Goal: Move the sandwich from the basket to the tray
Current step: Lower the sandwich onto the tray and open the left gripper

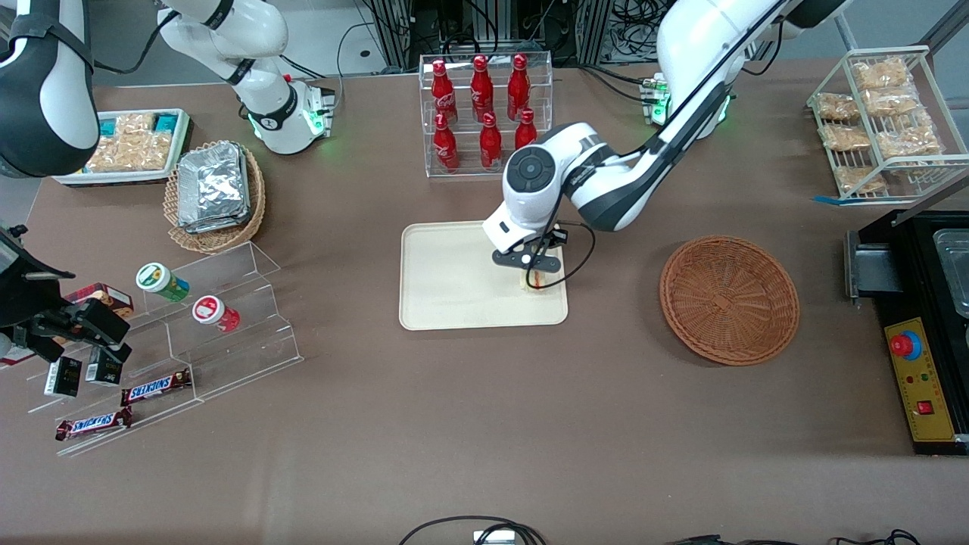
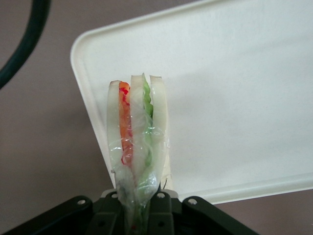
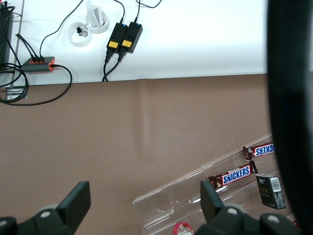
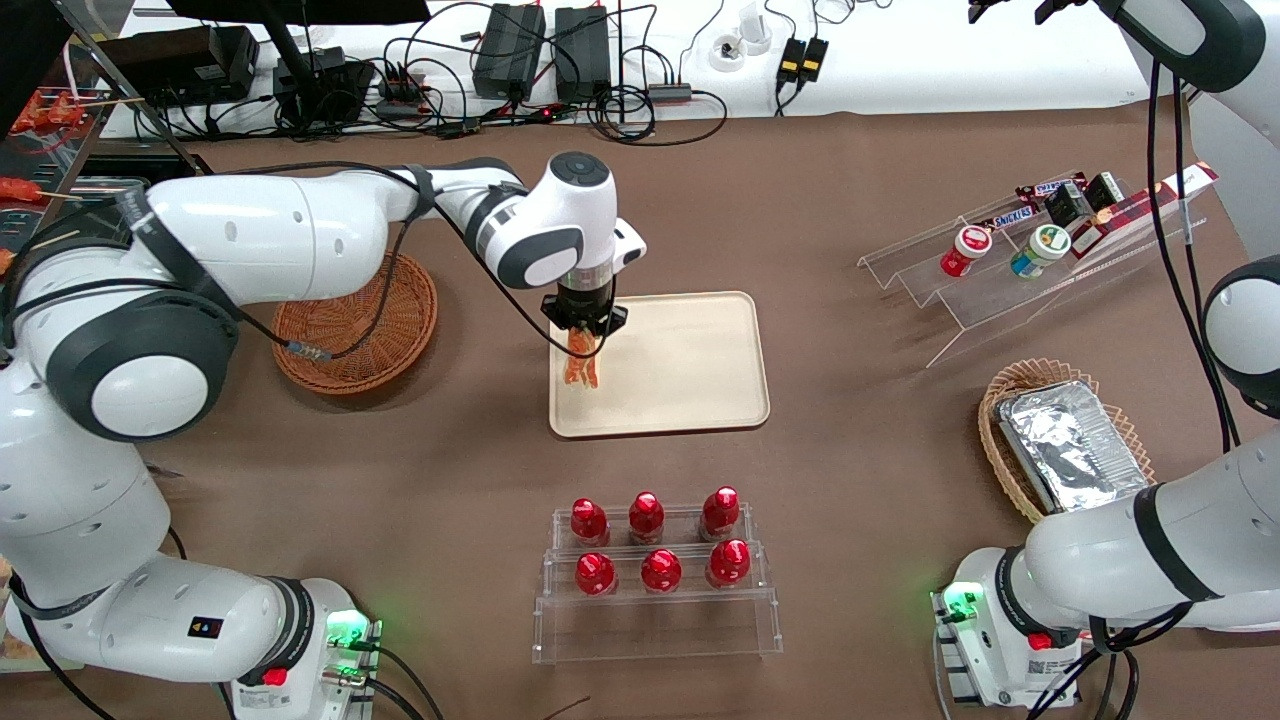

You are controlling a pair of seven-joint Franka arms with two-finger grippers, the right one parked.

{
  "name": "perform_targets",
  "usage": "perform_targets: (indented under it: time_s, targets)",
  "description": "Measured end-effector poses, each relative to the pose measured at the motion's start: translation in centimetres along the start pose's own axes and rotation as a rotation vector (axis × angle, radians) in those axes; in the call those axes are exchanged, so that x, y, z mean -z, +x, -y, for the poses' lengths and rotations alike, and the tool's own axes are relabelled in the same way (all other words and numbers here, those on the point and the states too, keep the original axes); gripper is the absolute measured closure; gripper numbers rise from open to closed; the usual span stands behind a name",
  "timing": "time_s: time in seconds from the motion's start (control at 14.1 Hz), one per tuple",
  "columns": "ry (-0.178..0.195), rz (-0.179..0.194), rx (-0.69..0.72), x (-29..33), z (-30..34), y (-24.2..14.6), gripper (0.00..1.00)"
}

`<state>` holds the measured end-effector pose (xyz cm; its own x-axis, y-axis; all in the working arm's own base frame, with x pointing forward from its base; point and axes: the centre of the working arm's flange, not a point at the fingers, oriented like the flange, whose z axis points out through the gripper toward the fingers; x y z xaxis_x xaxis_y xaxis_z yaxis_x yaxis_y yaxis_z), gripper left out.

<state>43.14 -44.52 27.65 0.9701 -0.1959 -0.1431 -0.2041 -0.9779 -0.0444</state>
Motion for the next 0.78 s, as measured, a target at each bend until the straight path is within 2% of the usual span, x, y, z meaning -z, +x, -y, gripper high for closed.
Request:
perform_targets:
  time_s: [0.21, 0.64, 0.71, 0.78]
  targets:
    - [0.001, 0.023, -0.019, -2.2, -1.5, 0.1, 0.83]
    - [0.029, 0.032, 0.006, -5.0, -3.2, -0.2, 0.85]
    - [0.029, 0.036, 0.021, -5.3, -3.2, -0.1, 0.79]
    - [0.031, 0.036, 0.029, -5.4, -3.2, 0.0, 0.69]
